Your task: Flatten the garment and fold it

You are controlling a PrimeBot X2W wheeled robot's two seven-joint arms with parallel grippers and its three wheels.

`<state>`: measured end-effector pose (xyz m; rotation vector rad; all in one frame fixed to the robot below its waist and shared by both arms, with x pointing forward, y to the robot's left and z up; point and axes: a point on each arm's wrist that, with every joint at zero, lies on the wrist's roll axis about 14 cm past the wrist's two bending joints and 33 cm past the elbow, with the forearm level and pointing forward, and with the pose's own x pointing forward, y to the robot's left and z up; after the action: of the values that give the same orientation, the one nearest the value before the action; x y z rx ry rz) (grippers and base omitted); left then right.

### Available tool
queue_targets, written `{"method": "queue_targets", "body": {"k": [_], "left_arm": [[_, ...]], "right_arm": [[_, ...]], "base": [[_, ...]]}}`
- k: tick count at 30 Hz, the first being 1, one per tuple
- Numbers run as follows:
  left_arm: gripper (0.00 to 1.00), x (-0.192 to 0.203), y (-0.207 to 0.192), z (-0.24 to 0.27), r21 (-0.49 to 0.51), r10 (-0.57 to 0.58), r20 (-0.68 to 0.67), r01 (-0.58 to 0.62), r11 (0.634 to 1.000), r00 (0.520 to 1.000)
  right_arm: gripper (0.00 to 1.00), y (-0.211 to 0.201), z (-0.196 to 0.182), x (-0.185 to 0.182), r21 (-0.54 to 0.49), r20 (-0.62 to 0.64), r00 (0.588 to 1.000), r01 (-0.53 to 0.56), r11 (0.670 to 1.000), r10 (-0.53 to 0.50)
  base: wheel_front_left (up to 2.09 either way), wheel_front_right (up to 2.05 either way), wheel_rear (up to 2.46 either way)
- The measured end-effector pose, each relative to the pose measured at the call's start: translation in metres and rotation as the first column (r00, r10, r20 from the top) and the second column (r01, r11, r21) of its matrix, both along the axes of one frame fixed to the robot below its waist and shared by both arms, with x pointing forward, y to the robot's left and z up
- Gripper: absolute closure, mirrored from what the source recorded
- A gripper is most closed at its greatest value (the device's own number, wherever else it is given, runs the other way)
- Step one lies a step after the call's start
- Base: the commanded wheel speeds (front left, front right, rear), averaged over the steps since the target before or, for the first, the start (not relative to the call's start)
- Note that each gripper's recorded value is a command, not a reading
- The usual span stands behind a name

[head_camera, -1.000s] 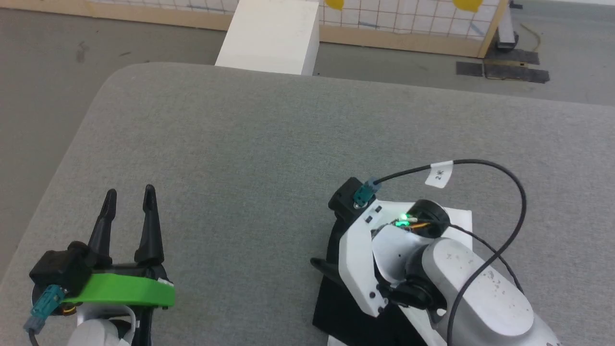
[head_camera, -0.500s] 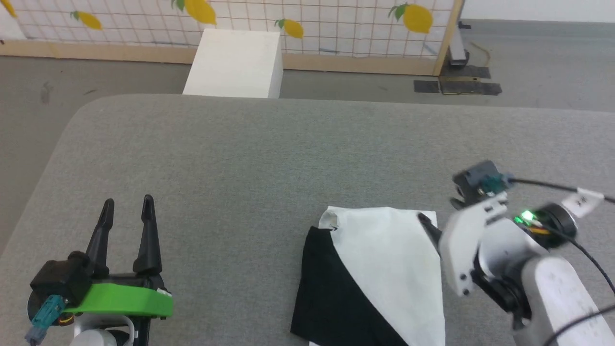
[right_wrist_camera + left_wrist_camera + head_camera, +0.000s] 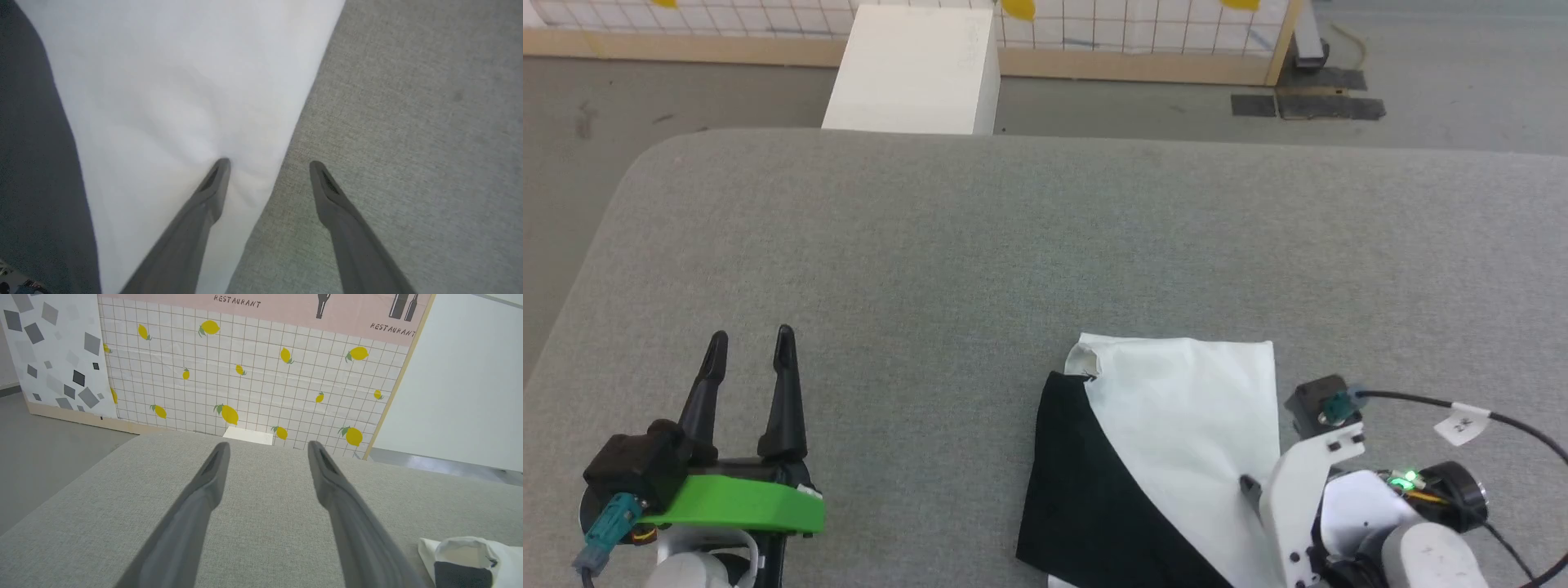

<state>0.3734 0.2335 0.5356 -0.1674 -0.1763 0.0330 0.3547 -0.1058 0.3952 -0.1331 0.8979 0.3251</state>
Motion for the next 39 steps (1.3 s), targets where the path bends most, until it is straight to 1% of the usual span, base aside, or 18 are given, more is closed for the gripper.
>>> {"method": "queue_targets", "body": {"k": [3,10,11,12,13,16,20,23,25,27,31,34,37,39], "left_arm": [[0.0,0.0,0.003,-0.003,-0.004,0.008,-0.01,-0.009,1.0,1.0],[0.0,-0.002,0.008,-0.008,-0.002,0.022,-0.026,-0.022,1.0,0.999],[0.0,-0.002,0.008,-0.008,-0.002,0.022,-0.026,-0.022,1.0,0.999],[0.0,-0.002,0.009,-0.007,-0.004,0.023,-0.025,-0.023,1.0,0.999],[0.0,-0.002,0.009,-0.007,-0.004,0.023,-0.023,-0.023,1.0,0.999],[0.0,-0.003,0.009,-0.005,-0.005,0.025,-0.019,-0.025,1.0,1.0],[0.0,-0.005,0.01,-0.003,-0.008,0.026,-0.012,-0.026,1.0,1.0],[0.0,-0.003,0.009,0.0,-0.008,0.023,-0.003,-0.023,1.0,1.0],[0.0,0.001,0.007,0.004,-0.007,0.013,0.011,-0.013,1.0,1.0],[0.0,0.005,0.003,0.009,-0.007,-0.001,0.027,0.001,1.0,1.0],[0.0,0.02,-0.014,0.016,-0.001,-0.062,0.053,0.062,0.998,0.997],[0.0,0.035,-0.033,0.02,0.019,-0.133,0.066,0.132,0.991,0.989],[0.0,0.054,-0.055,0.025,0.04,-0.213,0.087,0.21,0.977,0.973],[0.0,0.069,-0.071,0.026,0.058,-0.269,0.095,0.264,0.963,0.958]], "right_arm": [[0.0,0.008,-0.013,-0.006,0.001,-0.044,0.999,-0.025,1.0,0.025],[0.0,0.018,-0.025,-0.007,-0.002,-0.076,0.995,-0.063,0.998,0.063],[0.1,0.019,-0.026,-0.007,-0.002,-0.081,0.994,-0.068,0.998,0.067],[0.82,0.021,-0.027,-0.006,-0.004,-0.086,0.994,-0.074,0.997,0.074],[1.0,0.022,-0.027,-0.006,-0.004,-0.087,0.993,-0.078,0.997,0.077],[1.0,0.029,-0.025,-0.003,0.003,-0.083,0.992,-0.099,0.995,0.099],[1.0,0.03,-0.019,0.0,-0.021,-0.062,0.988,-0.146,0.989,0.144],[1.0,0.027,-0.011,0.004,-0.074,-0.045,0.976,-0.214,0.974,0.211],[1.0,0.019,-0.002,0.008,-0.127,-0.036,0.966,-0.26,0.957,0.257],[1.0,0.006,0.01,0.014,-0.18,-0.024,0.959,-0.281,0.943,0.281],[1.0,-0.037,0.031,0.025,-0.285,-0.024,0.965,-0.258,0.923,0.262],[1.0,-0.066,0.045,0.028,-0.329,-0.01,0.976,-0.208,0.921,0.217],[1.0,-0.099,0.053,0.028,-0.364,-0.001,0.99,-0.134,0.922,0.143],[1.0,-0.128,0.057,0.027,-0.386,0.005,0.998,-0.061,0.921,0.068]], "base": [[0.0,0.0,0.0],[0.0,0.0,0.0],[0.0,0.0,0.0],[0.0,0.0,0.0],[0.0,0.0,0.0],[0.0,0.0,0.0],[0.0,0.0,0.0],[0.0,0.0,0.0],[0.0,0.0,0.0],[0.0,0.0,0.0],[0.0,0.0,0.0],[0.0,0.0,0.0],[0.0,0.0,0.0],[0.0,0.0,0.0]]}}
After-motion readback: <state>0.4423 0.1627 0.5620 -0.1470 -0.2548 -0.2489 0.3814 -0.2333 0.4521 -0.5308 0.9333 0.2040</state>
